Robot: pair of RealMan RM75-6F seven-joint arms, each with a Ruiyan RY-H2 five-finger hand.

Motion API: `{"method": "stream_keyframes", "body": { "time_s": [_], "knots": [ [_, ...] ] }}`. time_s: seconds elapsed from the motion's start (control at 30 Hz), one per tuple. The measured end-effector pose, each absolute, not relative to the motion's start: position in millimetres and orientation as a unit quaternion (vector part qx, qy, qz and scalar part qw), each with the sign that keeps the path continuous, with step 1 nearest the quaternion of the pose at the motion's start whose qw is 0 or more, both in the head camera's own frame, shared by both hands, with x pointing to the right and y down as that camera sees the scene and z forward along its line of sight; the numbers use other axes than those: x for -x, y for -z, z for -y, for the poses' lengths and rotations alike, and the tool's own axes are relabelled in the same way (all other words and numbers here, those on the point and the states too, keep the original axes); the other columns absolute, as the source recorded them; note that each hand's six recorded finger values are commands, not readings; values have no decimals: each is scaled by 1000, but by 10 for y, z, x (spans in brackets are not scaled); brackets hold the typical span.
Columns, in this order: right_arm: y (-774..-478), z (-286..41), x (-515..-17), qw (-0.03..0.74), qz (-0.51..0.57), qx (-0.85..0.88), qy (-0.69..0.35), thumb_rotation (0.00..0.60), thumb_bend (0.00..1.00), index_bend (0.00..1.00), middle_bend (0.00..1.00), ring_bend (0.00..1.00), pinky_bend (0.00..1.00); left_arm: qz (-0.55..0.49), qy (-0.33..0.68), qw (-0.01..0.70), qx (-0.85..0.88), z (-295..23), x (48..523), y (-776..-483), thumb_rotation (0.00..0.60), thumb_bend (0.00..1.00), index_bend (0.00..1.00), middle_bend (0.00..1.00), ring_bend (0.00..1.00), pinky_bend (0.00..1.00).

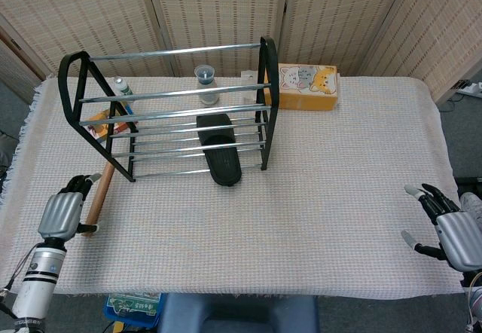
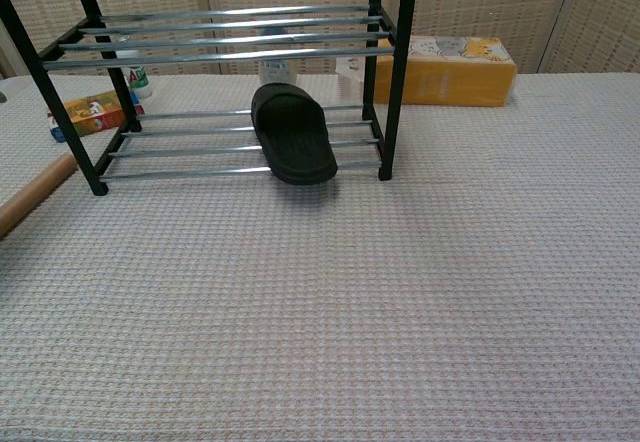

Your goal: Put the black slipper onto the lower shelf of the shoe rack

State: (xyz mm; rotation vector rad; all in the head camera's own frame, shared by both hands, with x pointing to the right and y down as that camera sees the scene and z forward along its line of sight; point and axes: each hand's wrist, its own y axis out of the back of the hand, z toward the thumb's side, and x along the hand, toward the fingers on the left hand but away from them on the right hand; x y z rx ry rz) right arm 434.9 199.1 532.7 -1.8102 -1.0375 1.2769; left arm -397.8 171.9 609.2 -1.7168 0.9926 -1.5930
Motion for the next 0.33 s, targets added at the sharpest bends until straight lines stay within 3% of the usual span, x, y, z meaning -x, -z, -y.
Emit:
{"method": "stream_keyframes", "body": {
  "time_s": [0.33],
  "knots": [
    [-5402, -2018, -4337, 359, 396, 681, -501, 600, 271, 100, 198, 142, 245, -419, 601, 332, 594, -1971, 4586, -5913, 600, 135, 196, 180, 129, 327]
  ]
}}
